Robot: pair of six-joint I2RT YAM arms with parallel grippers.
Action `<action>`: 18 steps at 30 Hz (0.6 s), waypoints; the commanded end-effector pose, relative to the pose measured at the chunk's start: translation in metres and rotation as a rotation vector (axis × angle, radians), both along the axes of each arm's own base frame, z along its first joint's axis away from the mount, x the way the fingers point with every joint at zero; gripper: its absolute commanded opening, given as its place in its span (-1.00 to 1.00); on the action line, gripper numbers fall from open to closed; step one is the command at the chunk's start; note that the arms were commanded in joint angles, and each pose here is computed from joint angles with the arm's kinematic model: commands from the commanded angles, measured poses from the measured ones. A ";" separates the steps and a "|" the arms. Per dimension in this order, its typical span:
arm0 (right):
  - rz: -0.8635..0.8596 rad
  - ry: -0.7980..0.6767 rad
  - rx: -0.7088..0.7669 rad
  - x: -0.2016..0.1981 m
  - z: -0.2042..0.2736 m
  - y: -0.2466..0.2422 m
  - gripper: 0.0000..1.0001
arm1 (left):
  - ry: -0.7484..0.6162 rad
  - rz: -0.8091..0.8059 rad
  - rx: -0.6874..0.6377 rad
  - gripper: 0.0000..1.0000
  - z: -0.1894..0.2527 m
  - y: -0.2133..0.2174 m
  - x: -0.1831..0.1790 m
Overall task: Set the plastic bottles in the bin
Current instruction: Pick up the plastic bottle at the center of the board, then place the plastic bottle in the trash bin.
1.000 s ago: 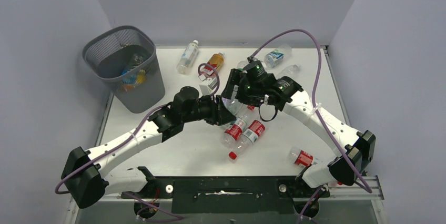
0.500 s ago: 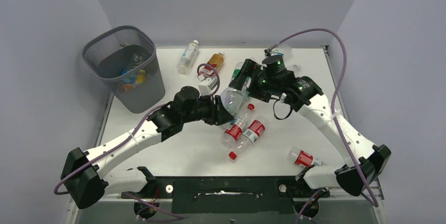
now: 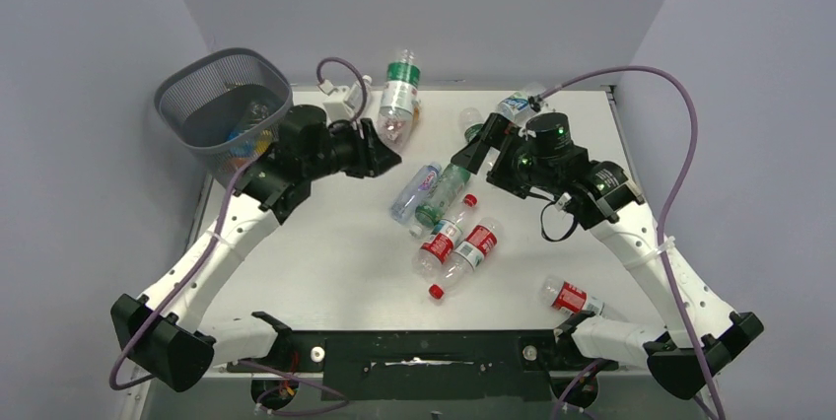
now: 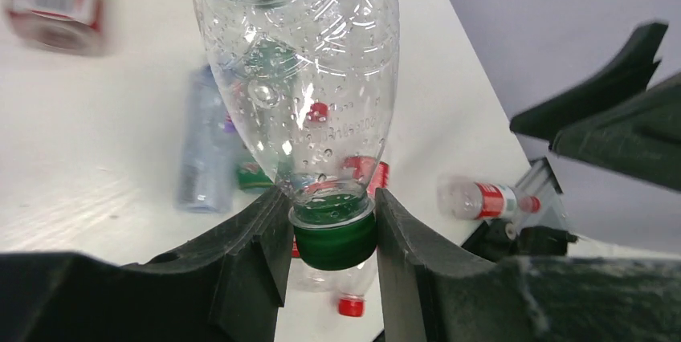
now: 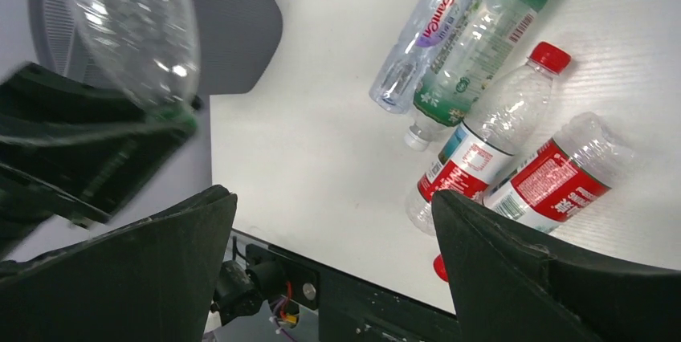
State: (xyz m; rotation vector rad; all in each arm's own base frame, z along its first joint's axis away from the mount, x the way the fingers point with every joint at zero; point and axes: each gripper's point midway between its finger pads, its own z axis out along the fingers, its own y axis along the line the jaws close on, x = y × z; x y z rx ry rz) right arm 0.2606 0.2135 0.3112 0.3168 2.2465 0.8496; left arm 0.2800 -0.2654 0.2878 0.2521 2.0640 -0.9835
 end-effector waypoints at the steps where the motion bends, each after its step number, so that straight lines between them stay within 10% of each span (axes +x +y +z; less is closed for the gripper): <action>1: -0.005 0.003 0.008 -0.004 -0.006 -0.003 0.96 | -0.117 0.041 0.020 -0.46 0.054 0.039 0.030; 18: 0.008 0.043 0.005 -0.009 -0.023 -0.002 0.96 | -0.105 0.533 0.014 -0.47 0.089 0.237 0.110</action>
